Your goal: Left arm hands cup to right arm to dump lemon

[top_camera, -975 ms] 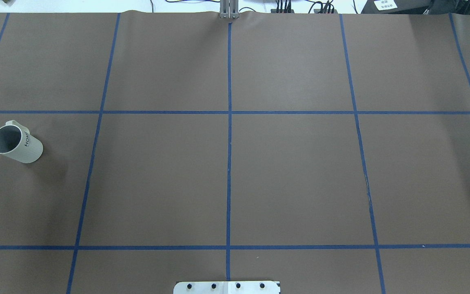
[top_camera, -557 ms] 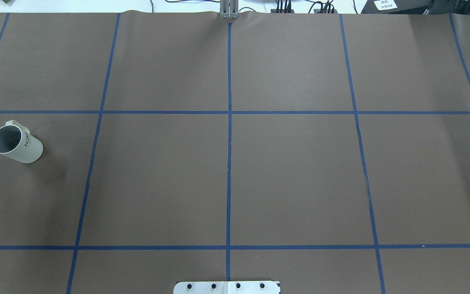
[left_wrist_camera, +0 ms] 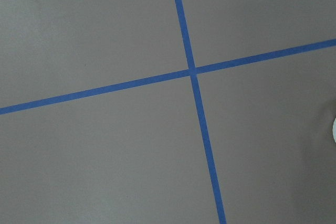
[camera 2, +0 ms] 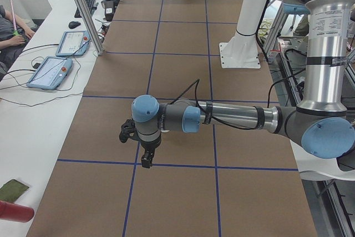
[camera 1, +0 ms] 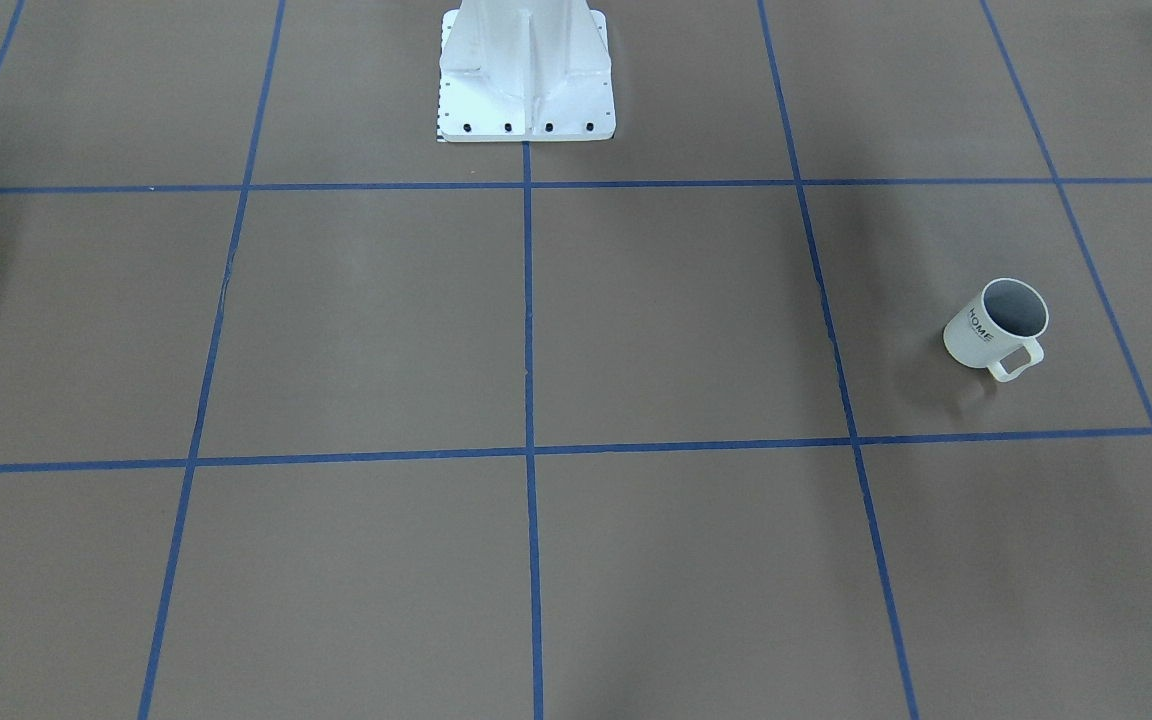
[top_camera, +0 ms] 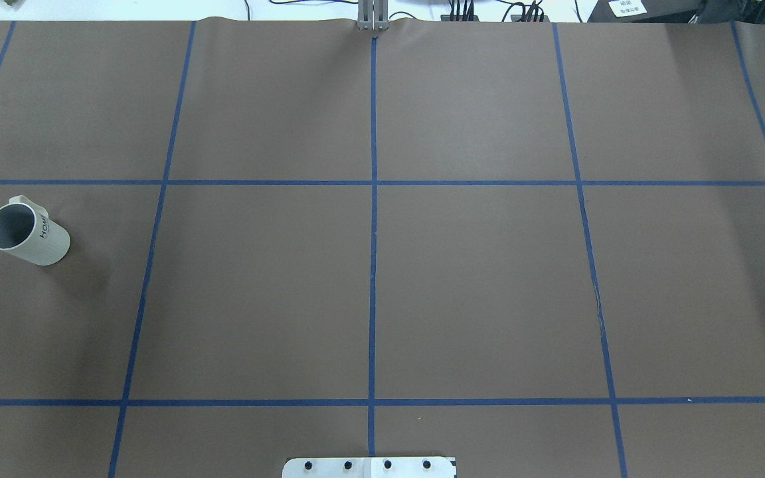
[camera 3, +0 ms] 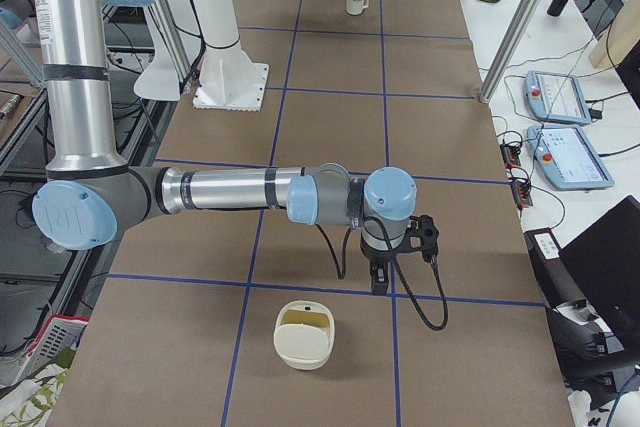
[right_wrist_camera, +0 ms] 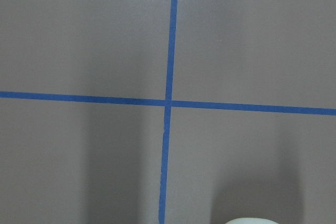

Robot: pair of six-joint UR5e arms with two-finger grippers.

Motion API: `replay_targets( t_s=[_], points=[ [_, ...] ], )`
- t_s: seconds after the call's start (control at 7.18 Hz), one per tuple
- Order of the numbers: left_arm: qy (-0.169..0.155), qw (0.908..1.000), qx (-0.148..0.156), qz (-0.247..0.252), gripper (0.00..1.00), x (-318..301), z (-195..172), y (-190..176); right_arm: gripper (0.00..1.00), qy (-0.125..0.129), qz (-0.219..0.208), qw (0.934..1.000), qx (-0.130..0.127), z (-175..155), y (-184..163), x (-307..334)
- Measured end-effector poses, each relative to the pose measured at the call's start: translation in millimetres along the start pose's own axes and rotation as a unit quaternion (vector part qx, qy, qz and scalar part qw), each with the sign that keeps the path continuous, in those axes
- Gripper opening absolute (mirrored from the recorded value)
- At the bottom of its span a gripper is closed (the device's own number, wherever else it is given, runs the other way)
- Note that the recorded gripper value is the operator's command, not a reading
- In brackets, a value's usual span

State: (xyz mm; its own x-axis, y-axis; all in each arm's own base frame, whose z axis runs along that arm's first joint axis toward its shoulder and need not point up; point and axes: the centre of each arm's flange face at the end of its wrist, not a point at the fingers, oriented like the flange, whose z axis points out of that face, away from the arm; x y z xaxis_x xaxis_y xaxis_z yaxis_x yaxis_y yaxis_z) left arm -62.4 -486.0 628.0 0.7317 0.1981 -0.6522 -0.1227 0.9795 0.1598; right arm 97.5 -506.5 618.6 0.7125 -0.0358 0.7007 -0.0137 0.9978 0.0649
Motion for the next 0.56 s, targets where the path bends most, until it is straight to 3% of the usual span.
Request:
replay_targets(
  t_s=[0.56],
  points=[
    [0.000, 1.0000, -0.001, 0.000, 1.00, -0.8, 1.5, -0.3, 1.00, 0.000, 0.000, 1.0000, 0.000, 0.1, 0.1, 0.1]
  ],
)
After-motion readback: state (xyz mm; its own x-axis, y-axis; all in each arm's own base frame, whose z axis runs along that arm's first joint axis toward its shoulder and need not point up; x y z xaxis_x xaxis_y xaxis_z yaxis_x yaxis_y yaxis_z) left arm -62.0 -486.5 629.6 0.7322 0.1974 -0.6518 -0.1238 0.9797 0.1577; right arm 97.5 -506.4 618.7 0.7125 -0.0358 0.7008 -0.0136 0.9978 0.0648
